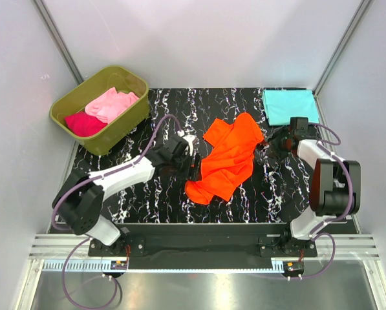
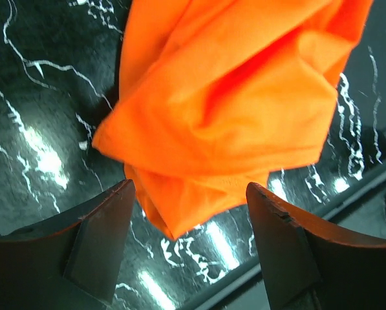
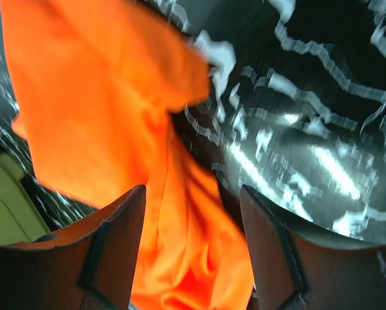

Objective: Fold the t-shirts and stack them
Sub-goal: Flatten the tshirt out

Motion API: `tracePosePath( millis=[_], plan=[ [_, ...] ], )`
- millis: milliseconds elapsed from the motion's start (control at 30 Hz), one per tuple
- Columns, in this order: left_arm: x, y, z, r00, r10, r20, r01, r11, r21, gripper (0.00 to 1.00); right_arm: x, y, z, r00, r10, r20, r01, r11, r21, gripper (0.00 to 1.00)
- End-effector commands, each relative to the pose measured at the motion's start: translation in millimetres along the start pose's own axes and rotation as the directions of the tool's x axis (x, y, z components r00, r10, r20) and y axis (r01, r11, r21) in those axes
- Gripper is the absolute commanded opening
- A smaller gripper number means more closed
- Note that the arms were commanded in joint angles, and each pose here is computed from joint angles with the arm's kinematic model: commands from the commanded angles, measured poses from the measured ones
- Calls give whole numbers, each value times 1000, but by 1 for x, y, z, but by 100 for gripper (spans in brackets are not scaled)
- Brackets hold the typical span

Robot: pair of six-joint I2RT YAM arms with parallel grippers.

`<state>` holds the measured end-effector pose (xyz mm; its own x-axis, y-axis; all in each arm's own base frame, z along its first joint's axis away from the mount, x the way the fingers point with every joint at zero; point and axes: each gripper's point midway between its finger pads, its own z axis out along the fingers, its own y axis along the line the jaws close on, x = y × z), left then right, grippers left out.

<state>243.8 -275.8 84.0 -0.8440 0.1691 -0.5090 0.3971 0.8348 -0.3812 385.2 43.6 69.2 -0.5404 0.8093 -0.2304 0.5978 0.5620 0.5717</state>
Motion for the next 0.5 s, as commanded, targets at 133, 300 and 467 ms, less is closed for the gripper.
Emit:
tracePosePath(
  millis=[133,300,467],
  plan=[
    [-21,6,17,997,68,31,-67,997,-47,72,-34,13,32,996,88,-2,-88,990,-112,65],
    [-33,3,17,994,98,38,-96,994,-54,68,-30,11,48,994,106,-32,-110,984,-137,63],
    [-38,1,18,993,116,25,-115,992,-53,51,-41,16,62,994,105,-20,-107,976,-189,60]
  ],
)
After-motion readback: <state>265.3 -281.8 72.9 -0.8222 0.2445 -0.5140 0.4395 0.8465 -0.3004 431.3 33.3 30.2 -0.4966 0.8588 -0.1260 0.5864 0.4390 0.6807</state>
